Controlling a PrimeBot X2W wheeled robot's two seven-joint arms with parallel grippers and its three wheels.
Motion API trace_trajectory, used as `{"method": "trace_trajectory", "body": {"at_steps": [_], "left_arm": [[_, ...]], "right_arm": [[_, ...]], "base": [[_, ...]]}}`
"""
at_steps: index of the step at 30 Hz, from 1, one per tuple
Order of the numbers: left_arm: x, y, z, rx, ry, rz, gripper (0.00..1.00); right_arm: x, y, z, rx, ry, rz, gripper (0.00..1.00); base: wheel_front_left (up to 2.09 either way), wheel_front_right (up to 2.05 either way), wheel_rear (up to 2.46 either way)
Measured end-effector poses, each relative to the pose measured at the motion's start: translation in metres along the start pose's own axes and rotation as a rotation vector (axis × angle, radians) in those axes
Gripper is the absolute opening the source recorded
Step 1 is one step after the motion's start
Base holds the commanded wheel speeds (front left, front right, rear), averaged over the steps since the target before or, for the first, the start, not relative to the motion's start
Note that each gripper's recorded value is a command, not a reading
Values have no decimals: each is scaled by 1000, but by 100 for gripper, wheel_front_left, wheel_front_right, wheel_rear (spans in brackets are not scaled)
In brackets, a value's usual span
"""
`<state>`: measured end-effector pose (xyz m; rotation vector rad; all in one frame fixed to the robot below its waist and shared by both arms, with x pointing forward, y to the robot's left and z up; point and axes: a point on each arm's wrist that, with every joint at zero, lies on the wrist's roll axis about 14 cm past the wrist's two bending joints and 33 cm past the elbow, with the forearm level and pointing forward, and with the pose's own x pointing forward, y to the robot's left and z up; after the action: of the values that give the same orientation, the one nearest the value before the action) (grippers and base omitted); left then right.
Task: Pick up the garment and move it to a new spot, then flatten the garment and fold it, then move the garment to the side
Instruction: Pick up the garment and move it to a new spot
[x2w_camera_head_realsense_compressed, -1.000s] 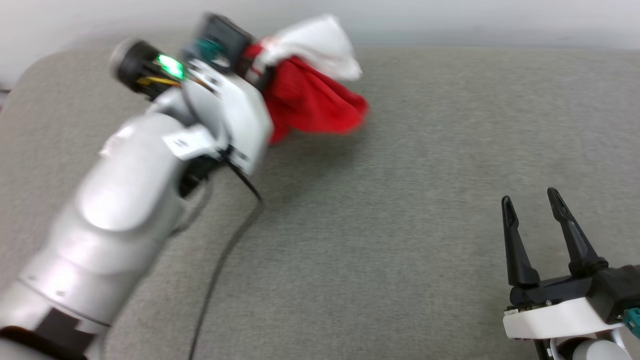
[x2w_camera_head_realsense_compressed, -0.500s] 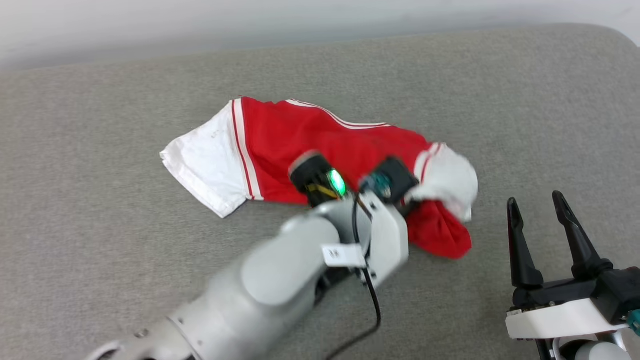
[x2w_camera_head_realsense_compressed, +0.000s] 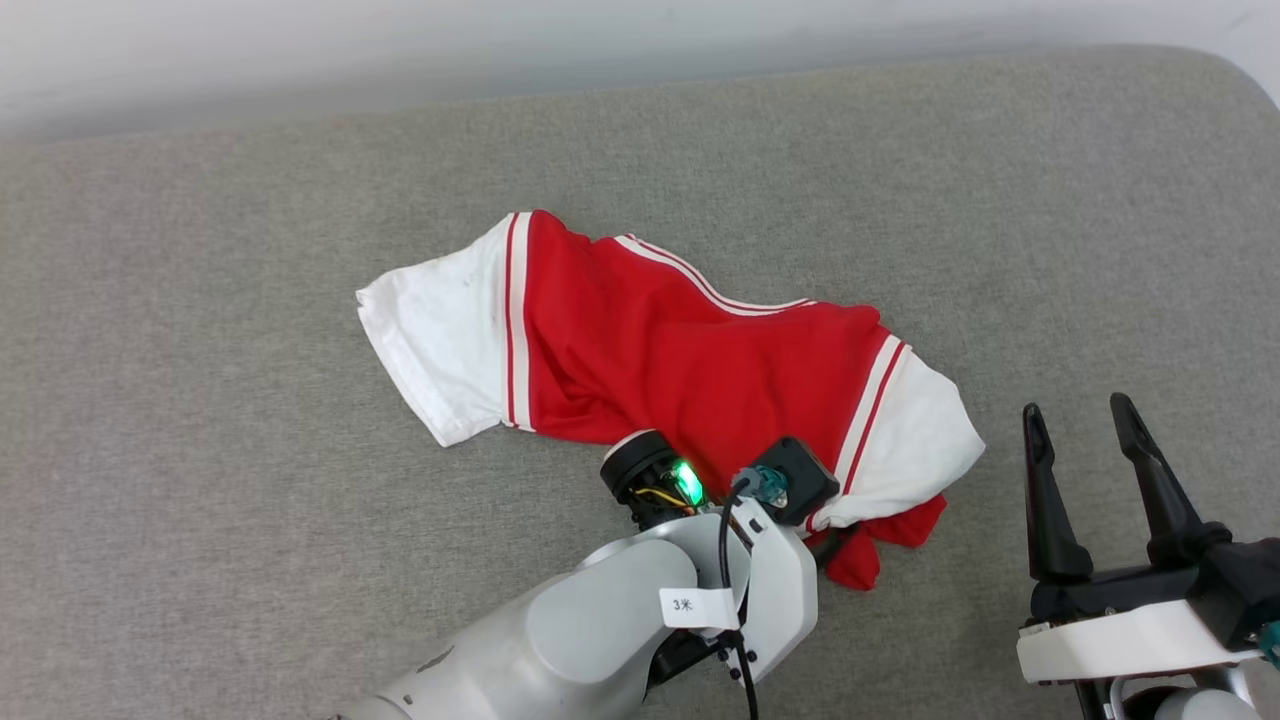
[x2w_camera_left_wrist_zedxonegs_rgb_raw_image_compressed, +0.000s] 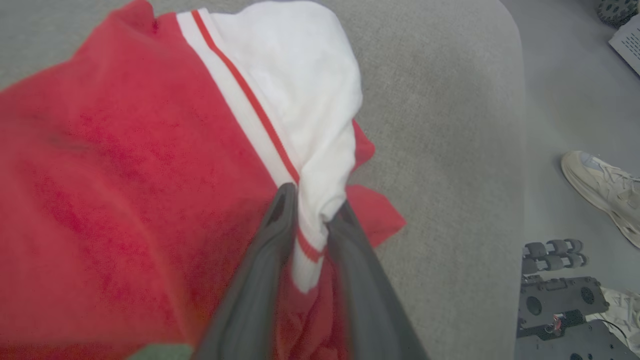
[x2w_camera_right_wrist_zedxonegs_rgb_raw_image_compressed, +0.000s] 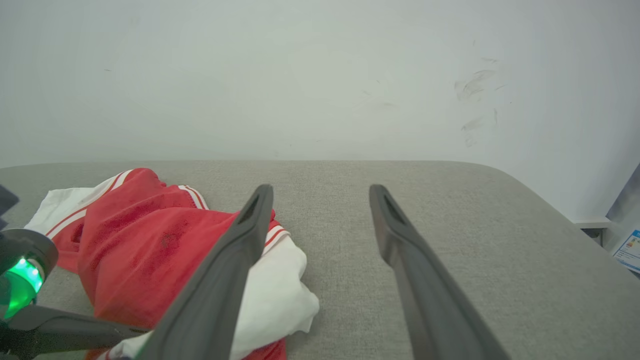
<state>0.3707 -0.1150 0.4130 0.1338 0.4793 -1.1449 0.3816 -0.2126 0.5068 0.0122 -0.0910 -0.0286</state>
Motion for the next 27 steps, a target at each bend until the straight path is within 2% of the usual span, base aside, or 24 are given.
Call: {"method": "trace_trajectory", "body": {"at_steps": [8,13,20,21,27], "left_arm": [[-19,6,53,26,-228,85,100],[-44,16,88,17,-386,193,100],[-112,74,90,9,-489,514,100],[-149,92,97,8,-559,649,100],[-219,116,78,-22,-627,898,100]], "right_arm": [[-9,6,7,11,-17,15,100],[-16,10,11,18,-25,30,100],[-22,20,16,27,-39,61,100],[-24,23,17,29,-43,71,100],[-26,31,19,34,-47,95,100]], "base": [[0,0,0],[0,0,0],[0,0,0],[0,0,0],[0,0,0]]}}
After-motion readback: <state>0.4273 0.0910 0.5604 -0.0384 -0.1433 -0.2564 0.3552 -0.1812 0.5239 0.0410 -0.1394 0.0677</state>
